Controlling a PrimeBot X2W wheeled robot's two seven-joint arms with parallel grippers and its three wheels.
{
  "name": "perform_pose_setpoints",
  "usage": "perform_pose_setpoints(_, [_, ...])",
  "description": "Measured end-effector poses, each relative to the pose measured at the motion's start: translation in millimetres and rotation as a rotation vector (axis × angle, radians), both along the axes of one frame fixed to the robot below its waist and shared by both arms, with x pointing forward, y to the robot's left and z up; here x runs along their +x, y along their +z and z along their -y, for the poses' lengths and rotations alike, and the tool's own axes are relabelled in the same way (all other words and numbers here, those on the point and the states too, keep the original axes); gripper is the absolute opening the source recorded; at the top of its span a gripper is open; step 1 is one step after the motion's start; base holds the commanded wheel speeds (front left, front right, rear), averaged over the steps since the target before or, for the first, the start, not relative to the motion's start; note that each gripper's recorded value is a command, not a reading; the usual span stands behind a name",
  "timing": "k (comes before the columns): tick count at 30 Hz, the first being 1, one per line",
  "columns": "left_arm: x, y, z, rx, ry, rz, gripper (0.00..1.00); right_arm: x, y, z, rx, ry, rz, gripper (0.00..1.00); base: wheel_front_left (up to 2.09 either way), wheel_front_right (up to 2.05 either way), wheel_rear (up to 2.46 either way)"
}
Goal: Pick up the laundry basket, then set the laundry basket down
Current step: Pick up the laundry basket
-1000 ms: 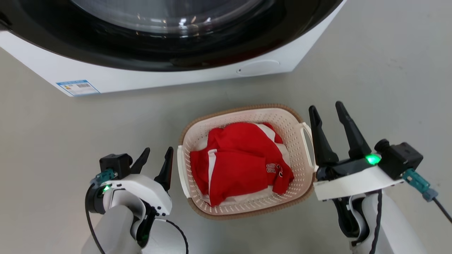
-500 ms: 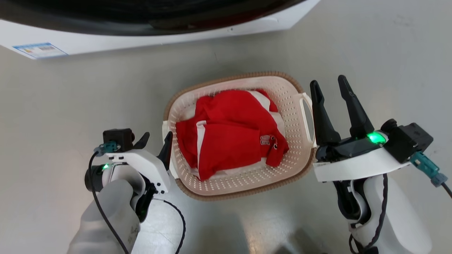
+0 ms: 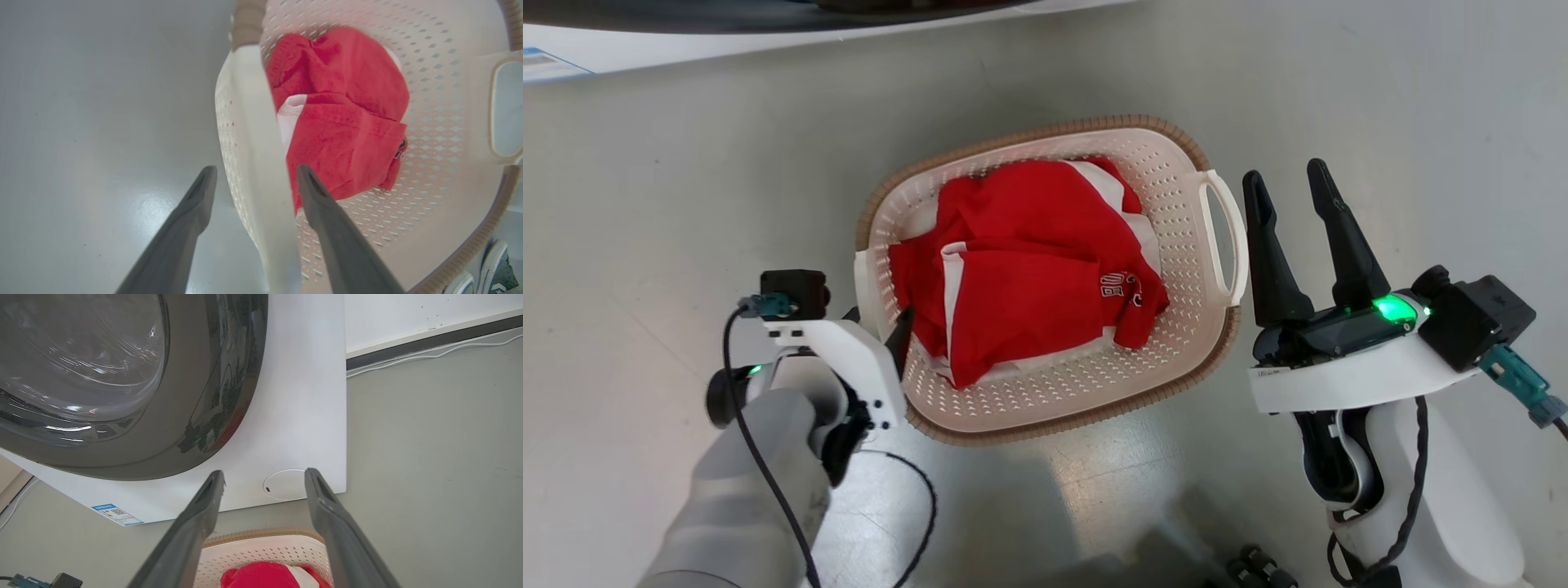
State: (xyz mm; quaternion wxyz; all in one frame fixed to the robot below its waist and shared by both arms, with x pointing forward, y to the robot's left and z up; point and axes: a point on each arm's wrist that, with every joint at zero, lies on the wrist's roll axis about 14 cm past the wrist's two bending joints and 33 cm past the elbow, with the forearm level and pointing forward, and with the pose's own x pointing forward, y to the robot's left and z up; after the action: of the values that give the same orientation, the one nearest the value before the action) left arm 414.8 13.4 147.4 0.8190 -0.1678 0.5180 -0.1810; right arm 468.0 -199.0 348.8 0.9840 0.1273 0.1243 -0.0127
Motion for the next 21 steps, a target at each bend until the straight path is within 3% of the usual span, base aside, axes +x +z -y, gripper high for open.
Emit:
perform_pose_setpoints(10, [-5.4, -20.5, -4.1, 0.025, -0.014, -0.088, 1.00, 2.0, -6.8, 1.2, 0.008, -0.003, -0.012, 1.00, 0.00, 0.00, 0.00])
perform_pose_setpoints(11, [-6.4, -21.4, -4.0, 0.026, -0.015, -0.092, 0.76, 1.8, -7.2, 1.4, 0.008, -0.003, -0.013, 1.00, 0.00, 0.00, 0.00])
perform_pose_setpoints(12, [-7.2, -22.0, -3.7, 0.026, -0.015, -0.098, 0.43, 1.6, -7.5, 1.5, 0.007, -0.004, -0.014, 1.00, 0.00, 0.00, 0.00])
perform_pose_setpoints(14, [-5.5, -21.4, -1.6, 0.021, -0.015, -0.100, 0.00, 1.3, -7.3, 1.6, 0.011, -0.005, -0.014, 1.00, 0.00, 0.00, 0.00])
perform_pose_setpoints(21, [-3.5, -19.9, -11.6, 0.050, -0.014, -0.105, 0.00, 1.0, -1.0, 1.3, 0.018, -0.007, -0.003, 1.00, 0.00, 0.00, 0.00])
